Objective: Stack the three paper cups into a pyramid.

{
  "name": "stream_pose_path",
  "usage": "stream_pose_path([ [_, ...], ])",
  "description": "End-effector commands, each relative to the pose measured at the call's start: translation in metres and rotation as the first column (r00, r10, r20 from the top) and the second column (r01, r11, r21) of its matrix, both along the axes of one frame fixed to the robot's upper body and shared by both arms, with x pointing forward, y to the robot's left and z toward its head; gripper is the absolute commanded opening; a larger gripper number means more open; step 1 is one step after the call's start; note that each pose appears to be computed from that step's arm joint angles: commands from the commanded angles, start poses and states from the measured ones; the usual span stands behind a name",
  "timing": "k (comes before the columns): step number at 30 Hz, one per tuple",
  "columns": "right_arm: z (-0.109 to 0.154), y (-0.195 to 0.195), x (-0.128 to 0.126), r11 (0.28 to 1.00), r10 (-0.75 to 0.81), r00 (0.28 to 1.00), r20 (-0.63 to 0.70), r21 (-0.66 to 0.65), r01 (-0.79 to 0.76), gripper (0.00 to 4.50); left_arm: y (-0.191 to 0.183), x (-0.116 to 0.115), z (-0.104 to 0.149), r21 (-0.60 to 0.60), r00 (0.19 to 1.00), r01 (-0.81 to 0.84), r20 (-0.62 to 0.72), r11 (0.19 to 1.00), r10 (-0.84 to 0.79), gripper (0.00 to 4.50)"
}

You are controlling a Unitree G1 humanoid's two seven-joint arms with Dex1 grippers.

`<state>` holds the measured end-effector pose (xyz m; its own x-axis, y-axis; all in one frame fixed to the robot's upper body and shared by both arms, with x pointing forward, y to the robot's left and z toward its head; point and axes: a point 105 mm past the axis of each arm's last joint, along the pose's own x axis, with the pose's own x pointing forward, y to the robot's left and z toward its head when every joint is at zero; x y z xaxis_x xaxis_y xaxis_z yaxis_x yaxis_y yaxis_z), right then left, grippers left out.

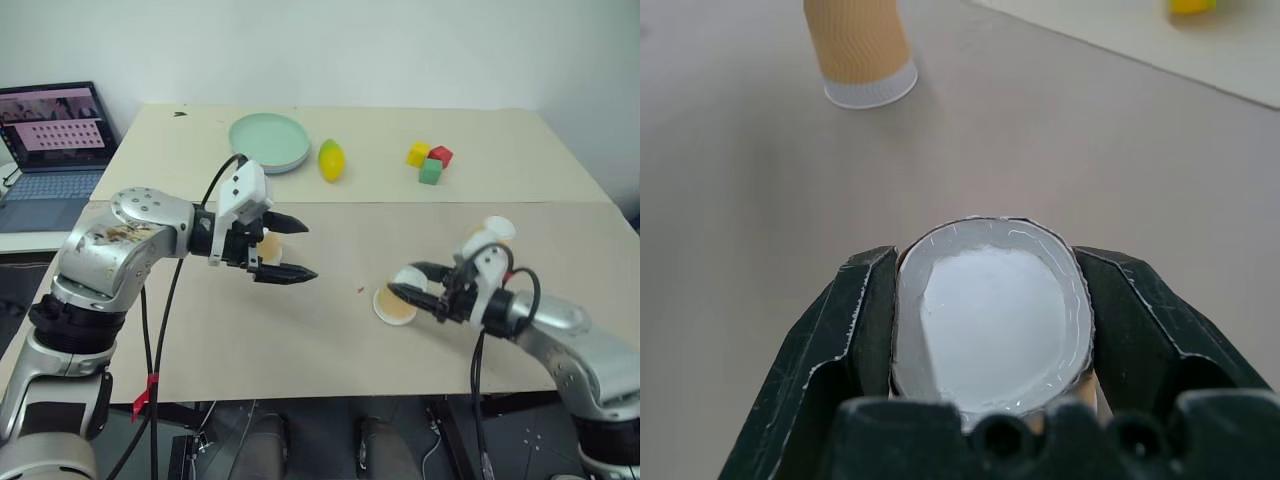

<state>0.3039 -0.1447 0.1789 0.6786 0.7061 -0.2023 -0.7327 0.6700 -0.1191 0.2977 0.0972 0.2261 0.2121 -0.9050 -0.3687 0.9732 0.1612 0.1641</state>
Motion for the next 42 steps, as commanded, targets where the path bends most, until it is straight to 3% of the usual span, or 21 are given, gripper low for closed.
stream_pose_path([
  [1, 0.016, 0.015, 0.012, 0.998, 0.067, 0.997, 0.023, -0.014, -0.067, 2.52, -0.001, -0.001, 0.009, -0.006, 0.999, 0.011, 0.048, 1.0, -0.011, 4.5],
  [7, 0.019, 0.046, 0.045, 0.991, 0.133, 0.991, 0.029, -0.014, -0.132, 2.52, 0.0, -0.002, 0.011, -0.012, 0.998, -0.003, 0.057, 1.0, 0.003, 4.5],
  [13, -0.006, 0.073, 0.07, 0.983, 0.182, 0.983, -0.019, -0.035, -0.182, 2.52, 0.005, -0.006, 0.008, -0.01, 0.998, -0.035, 0.056, 0.999, 0.035, 4.5],
  [22, -0.019, 0.086, 0.08, 0.973, 0.218, 0.976, -0.02, -0.076, -0.219, 2.52, 0.009, -0.008, 0.008, -0.016, 0.996, -0.067, 0.057, 0.998, 0.068, 4.5],
  [23, -0.021, 0.086, 0.08, 0.972, 0.219, 0.975, -0.023, -0.081, -0.22, 3.45, 0.008, -0.008, 0.008, -0.018, 0.996, -0.068, 0.056, 0.998, 0.069, 4.5],
  [26, -0.016, 0.081, 0.078, 0.974, 0.21, 0.978, -0.01, -0.082, -0.21, 4.26, 0.007, -0.007, 0.006, -0.02, 0.996, -0.066, 0.054, 0.998, 0.066, 4.5],
  [35, 0.043, 0.041, 0.057, 0.977, 0.187, 0.982, 0.025, 0.097, -0.188, 4.26, 0.001, -0.004, 0.003, -0.026, 0.998, -0.042, 0.049, 0.999, 0.043, 4.5],
  [39, 0.072, -0.023, 0.04, 0.996, 0.063, 0.993, 0.099, 0.054, -0.069, 4.26, -0.002, -0.003, 0.003, -0.031, 0.998, -0.027, 0.049, 0.999, 0.028, 4.5],
  [42, 0.085, -0.08, 0.04, 0.987, -0.161, 0.975, 0.151, 0.042, 0.157, 4.26, -0.003, -0.002, 0.002, -0.032, 0.998, -0.022, 0.05, 0.999, 0.023, 4.5],
])
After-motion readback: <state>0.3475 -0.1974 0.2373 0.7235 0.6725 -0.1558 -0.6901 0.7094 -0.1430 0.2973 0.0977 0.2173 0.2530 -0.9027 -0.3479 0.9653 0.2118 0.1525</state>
